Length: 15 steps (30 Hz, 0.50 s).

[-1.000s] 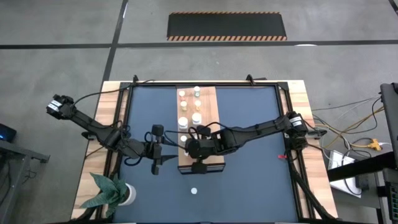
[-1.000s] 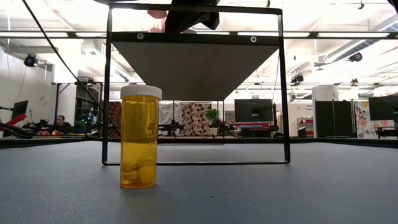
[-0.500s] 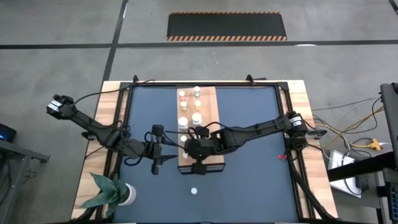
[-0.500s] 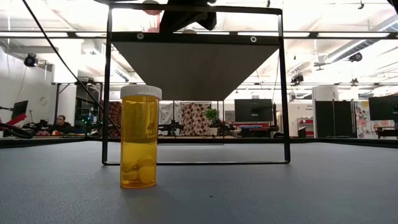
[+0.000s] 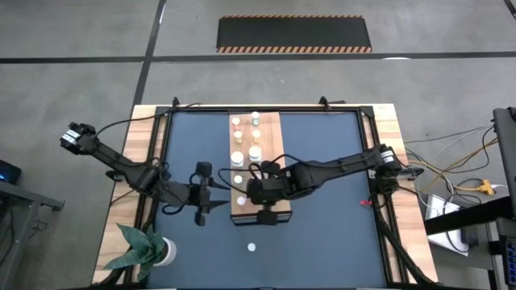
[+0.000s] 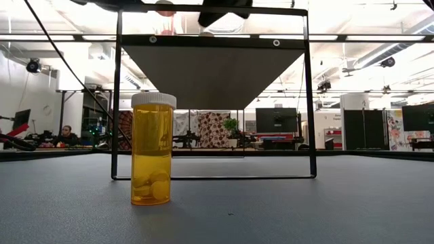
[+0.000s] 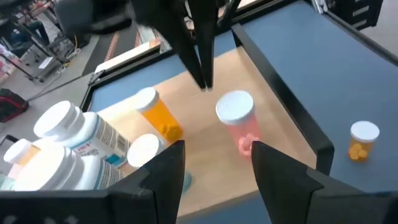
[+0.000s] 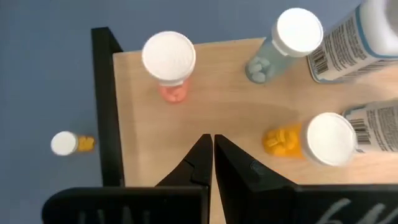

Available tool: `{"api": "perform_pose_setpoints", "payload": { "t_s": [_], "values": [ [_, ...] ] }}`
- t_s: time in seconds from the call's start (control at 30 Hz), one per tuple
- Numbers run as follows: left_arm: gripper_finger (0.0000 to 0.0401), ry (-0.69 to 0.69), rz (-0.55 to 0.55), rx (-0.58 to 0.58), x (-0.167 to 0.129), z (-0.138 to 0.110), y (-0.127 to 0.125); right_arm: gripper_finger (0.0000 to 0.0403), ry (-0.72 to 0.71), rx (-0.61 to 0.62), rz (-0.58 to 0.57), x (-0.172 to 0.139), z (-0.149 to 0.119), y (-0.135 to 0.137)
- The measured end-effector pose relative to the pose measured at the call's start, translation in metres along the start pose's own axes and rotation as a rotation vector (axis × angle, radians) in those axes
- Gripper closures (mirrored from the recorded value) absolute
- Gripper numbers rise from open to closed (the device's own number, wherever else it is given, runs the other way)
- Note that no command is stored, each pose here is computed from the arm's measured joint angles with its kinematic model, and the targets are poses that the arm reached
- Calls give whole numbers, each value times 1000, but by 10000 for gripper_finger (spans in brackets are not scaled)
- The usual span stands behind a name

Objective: Pick and place medicine bottles onto shelf by color
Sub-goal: Put the yellow pill bottle on the shelf aligned with the pink pill bottle

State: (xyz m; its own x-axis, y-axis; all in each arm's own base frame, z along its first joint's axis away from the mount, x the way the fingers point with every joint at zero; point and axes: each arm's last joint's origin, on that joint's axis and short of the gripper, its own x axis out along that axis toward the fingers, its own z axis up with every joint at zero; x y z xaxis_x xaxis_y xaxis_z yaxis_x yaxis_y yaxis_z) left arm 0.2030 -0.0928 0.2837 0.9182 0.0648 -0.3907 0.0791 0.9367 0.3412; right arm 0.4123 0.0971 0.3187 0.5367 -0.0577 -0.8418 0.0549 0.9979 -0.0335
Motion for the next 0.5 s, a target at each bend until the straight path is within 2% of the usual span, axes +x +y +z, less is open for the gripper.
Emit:
{"api": "perform_pose_setpoints", "payload": {
  "t_s": [0.13, 0.27, 0.5],
  "values": [
    [232, 8, -1, 3, 0, -1, 0, 394, 29, -10, -13, -10, 0, -2],
    [232, 10, -1, 5, 0, -1, 0, 394, 31, -28, -105, -13, -1, -5],
    [232, 10, -2, 2, 0, -1, 0, 394, 50, -56, -116, -9, -4, -6]
  ]
}}
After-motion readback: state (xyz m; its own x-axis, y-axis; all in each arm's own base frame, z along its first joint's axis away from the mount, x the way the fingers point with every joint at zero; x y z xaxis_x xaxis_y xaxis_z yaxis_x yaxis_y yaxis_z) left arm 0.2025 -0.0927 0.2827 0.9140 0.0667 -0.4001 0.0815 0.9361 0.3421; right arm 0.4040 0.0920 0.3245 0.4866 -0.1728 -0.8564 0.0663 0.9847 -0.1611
